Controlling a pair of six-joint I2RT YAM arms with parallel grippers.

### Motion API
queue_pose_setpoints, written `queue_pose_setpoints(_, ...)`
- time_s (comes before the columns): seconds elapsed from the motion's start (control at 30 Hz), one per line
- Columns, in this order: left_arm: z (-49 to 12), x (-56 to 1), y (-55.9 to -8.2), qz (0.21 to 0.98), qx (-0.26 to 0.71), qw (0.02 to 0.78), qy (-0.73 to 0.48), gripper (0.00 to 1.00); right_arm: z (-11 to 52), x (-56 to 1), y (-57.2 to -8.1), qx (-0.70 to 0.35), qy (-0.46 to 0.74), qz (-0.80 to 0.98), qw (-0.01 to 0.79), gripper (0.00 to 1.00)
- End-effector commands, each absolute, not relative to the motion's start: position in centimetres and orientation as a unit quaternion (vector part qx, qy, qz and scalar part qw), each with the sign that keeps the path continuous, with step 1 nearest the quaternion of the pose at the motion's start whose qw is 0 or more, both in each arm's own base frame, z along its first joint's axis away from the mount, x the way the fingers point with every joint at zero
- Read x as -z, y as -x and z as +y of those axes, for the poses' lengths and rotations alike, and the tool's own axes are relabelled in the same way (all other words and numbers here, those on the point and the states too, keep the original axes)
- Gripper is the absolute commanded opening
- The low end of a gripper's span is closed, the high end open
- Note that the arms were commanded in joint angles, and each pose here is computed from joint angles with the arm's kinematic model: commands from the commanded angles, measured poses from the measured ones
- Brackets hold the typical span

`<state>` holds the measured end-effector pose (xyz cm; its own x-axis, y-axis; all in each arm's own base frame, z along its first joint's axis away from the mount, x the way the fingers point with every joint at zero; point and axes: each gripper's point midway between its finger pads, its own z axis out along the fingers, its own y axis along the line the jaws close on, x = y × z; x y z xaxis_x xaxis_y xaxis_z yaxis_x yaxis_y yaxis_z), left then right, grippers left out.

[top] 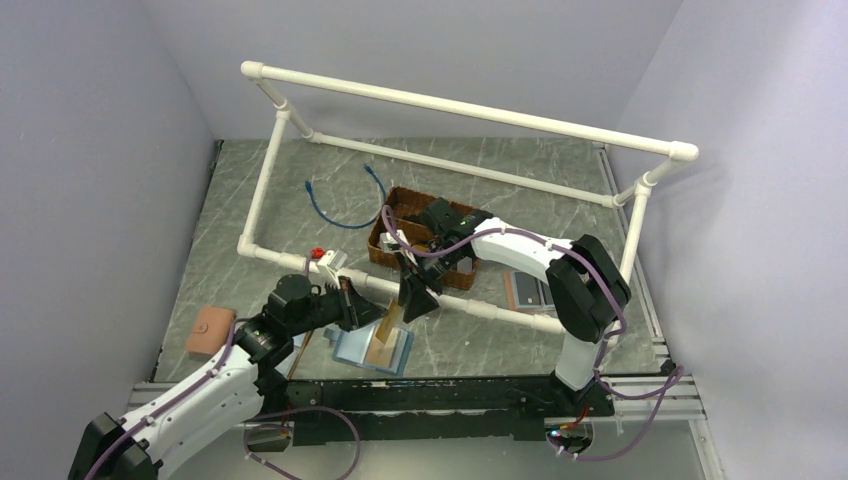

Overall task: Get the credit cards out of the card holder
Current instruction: Place the credit card in the storage box.

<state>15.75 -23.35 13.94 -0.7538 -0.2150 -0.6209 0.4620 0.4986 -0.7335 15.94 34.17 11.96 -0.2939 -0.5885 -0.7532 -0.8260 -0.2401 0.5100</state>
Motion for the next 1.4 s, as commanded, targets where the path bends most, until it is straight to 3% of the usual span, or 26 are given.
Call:
queue_pose_setpoints(0.0,-23.4,-15.4,-16.1,0.782,0.501,0.362,-0.082,0.00,34.7,-14.0,-16.4,-0.537,0.594,0.580,0.147,0.63)
queue_pose_setpoints(0.3,-22.1,-12.8,-16.1,0.824,0.455,0.334,-0.050,0.00,34.6,-14.2,-16.8,-0.535,0.588,0.589,0.148,0.63)
queue_pose_setpoints(1.0,-23.7,-16.0,-15.8,0.771,0.522,0.356,-0.075,0.00,35.5,-12.7,-15.7,-0.563,0.559,0.600,0.104,0.61)
queue_pose_setpoints(1.07,-23.7,-16.1,-15.8,0.770,0.522,0.359,-0.074,0.00,35.6,-13.1,-15.3,-0.574,0.558,0.591,0.099,0.57)
queue_pose_setpoints(1.13,-23.7,-16.2,-15.9,0.769,0.523,0.361,-0.073,0.00,35.6,-13.5,-15.0,-0.584,0.557,0.583,0.095,0.46)
queue_pose_setpoints(1.23,-23.7,-16.4,-16.0,0.766,0.524,0.365,-0.071,0.00,35.7,-14.0,-14.9,-0.591,0.558,0.575,0.090,0.07)
queue_pose_setpoints(1.27,-23.6,-16.5,-16.1,0.767,0.521,0.369,-0.068,0.00,35.7,-14.1,-15.0,-0.592,0.559,0.574,0.090,0.00)
queue_pose_setpoints(1.33,-23.1,-16.7,-16.5,0.770,0.511,0.377,-0.055,0.02,35.5,-14.2,-15.1,-0.591,0.558,0.576,0.088,0.00)
queue_pose_setpoints(1.37,-22.8,-16.8,-16.7,0.775,0.503,0.381,-0.047,0.13,35.4,-14.4,-15.4,-0.591,0.557,0.577,0.090,0.00)
